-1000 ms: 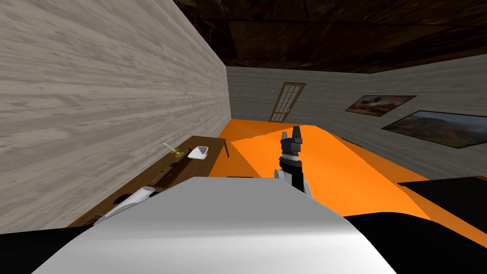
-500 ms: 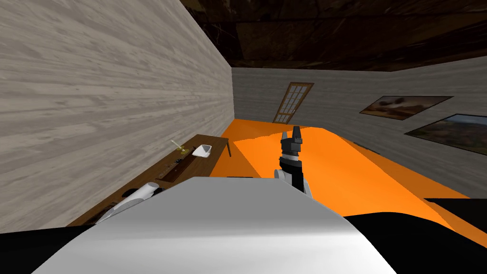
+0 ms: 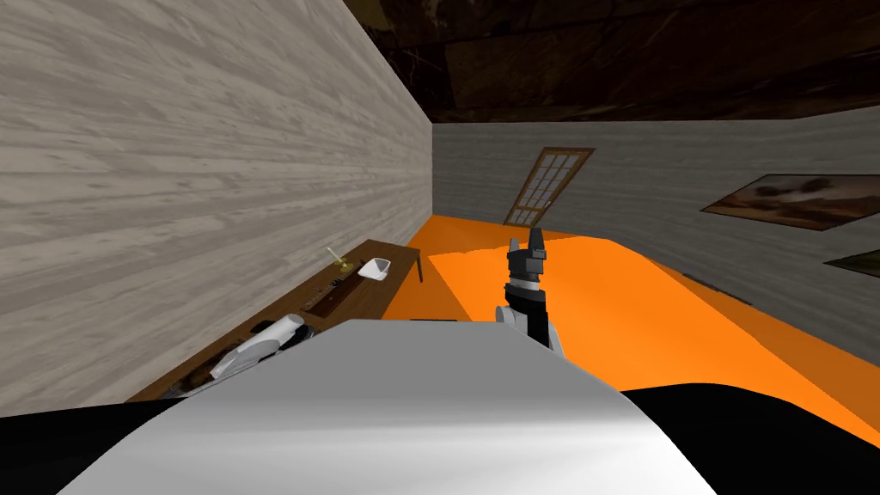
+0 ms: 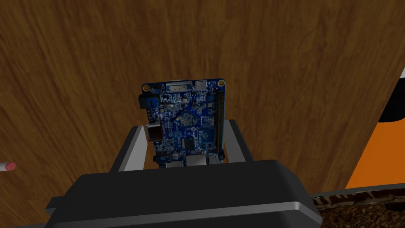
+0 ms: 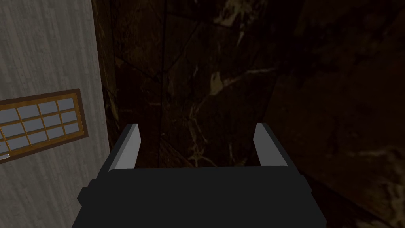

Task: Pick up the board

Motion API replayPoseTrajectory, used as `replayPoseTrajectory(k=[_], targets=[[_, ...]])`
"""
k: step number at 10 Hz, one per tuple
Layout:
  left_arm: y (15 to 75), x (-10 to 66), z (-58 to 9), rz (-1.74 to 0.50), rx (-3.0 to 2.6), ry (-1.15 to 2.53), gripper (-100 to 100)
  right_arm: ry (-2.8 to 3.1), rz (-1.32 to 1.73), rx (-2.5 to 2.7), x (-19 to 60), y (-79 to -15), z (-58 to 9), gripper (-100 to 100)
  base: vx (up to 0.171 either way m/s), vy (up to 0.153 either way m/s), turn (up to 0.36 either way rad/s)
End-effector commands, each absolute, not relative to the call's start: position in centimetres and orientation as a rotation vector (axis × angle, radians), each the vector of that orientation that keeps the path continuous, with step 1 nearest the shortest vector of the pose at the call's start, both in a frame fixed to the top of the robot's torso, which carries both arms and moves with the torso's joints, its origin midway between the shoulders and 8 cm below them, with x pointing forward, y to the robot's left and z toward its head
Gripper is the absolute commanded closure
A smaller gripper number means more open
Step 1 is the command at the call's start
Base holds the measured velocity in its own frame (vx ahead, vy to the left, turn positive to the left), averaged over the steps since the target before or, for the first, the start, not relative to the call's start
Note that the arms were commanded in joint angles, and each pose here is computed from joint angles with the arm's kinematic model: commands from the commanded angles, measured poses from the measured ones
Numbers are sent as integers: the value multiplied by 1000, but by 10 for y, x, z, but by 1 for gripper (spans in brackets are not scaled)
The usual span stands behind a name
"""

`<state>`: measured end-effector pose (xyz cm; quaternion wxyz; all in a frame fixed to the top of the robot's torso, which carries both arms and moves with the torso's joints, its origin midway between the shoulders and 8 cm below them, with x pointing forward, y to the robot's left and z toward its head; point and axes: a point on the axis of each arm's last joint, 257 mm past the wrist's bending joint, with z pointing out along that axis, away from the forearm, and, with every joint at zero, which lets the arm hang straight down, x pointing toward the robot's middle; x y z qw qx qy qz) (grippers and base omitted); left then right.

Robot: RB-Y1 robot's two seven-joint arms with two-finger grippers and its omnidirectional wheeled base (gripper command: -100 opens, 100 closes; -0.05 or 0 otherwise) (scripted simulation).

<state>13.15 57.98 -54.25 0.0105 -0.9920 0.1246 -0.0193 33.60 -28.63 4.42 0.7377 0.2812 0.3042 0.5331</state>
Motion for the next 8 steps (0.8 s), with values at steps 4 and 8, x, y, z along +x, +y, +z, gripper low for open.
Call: replayPoseTrajectory(k=[4, 8], targets=[[560, 189, -533, -55, -3071, 560, 100, 668, 1170, 617, 336, -286, 44, 0, 21, 5, 277], [549, 213, -526, -54, -3050, 634, 0, 668, 1171, 617, 336, -286, 44, 0, 13, 4, 158]])
